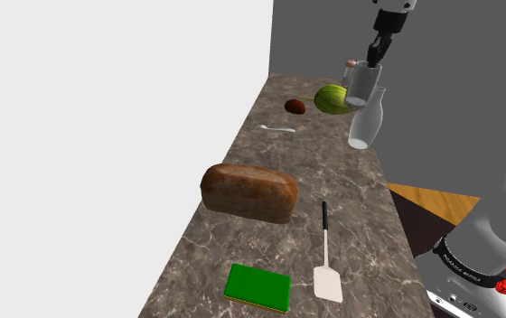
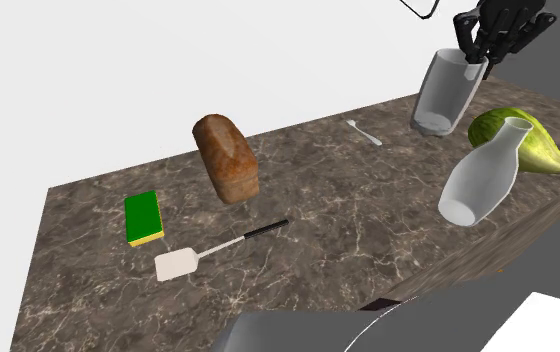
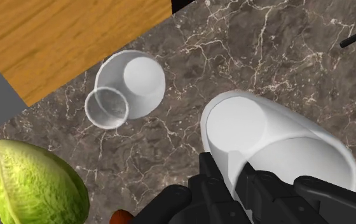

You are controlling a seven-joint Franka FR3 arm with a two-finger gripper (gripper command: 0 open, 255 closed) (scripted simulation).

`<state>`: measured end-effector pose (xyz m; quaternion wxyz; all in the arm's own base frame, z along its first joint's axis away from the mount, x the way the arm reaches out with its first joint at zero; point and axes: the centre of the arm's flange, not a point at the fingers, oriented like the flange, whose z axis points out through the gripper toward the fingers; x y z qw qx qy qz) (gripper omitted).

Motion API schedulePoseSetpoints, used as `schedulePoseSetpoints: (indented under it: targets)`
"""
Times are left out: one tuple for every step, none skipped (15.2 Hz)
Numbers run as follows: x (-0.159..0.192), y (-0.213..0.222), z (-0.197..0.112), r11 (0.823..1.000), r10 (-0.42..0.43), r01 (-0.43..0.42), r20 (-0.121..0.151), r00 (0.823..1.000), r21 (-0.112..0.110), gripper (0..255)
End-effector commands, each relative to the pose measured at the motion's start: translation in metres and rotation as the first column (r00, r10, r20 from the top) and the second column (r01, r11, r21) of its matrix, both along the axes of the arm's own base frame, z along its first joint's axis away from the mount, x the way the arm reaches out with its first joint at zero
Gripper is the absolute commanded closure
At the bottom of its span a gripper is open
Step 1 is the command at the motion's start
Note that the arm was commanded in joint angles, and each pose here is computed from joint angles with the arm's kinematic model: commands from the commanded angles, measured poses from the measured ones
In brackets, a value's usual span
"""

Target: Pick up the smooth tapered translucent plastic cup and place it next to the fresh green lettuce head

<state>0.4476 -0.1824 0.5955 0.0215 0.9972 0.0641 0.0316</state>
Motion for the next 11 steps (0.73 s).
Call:
schedulePoseSetpoints:
  targets:
    - [0.019, -0.023, 0.001, 1.000, 0.001, -0.001, 0.000, 1.000, -0.002, 255]
    - [0.027, -0.033, 0.001, 1.000, 0.001, -0.001, 0.000, 1.000, -0.002, 255]
    - [0.035, -0.044, 0.001, 1.000, 0.001, -0.001, 0.000, 1.000, -0.002, 255]
    - [0.043, -0.054, 0.001, 1.000, 0.001, -0.001, 0.000, 1.000, -0.002, 255]
    - [0.051, -0.065, 0.001, 1.000, 0.001, -0.001, 0.000, 1.000, -0.002, 255]
    - [0.059, -0.075, 0.001, 1.000, 0.001, -0.001, 0.000, 1.000, -0.002, 255]
    - [0.067, -0.086, 0.001, 1.000, 0.001, -0.001, 0.000, 1.000, -0.002, 255]
    - [0.075, -0.096, 0.001, 1.000, 0.001, -0.001, 0.000, 1.000, -0.002, 255]
    - [0.083, -0.106, 0.001, 1.000, 0.001, -0.001, 0.000, 1.000, -0.002, 255]
    - [0.091, -0.117, 0.001, 1.000, 0.001, -0.001, 0.000, 1.000, -0.002, 255]
    - [0.100, -0.127, 0.001, 1.000, 0.001, -0.001, 0.000, 1.000, -0.002, 255]
